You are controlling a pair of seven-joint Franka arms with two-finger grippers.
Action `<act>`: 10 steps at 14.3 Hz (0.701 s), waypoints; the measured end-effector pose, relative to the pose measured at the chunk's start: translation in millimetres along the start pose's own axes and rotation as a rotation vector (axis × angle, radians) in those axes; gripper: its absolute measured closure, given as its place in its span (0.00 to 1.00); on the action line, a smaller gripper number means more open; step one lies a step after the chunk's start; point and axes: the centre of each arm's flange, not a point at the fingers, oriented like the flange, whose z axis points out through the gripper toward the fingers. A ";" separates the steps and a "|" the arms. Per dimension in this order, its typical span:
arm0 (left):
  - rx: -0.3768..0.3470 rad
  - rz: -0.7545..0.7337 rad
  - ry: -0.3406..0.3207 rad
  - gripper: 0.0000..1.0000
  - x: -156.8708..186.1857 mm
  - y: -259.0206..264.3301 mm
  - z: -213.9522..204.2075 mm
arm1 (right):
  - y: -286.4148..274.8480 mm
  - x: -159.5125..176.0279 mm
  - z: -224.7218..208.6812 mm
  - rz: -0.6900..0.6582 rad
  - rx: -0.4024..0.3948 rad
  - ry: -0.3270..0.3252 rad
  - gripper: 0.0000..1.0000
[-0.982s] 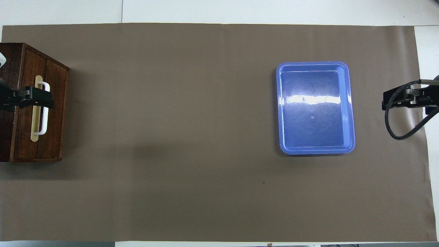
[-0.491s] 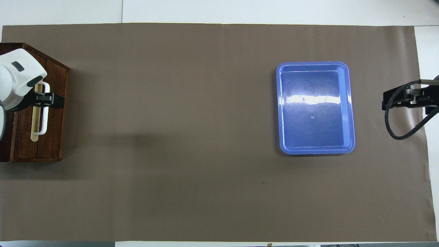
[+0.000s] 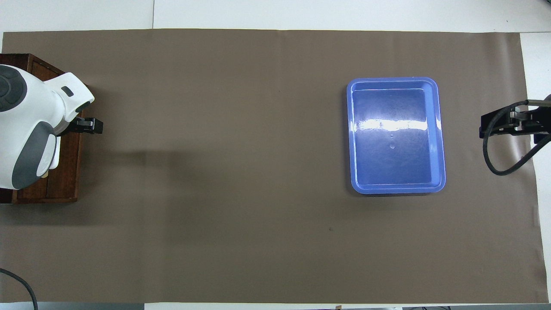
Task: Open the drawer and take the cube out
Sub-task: 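Pull the drawer open toward the robot with the left gripper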
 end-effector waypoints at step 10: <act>-0.010 0.022 0.053 0.00 -0.2 0.2 51.0 | -1.2 -0.3 -0.2 -0.002 0.000 0.000 0.00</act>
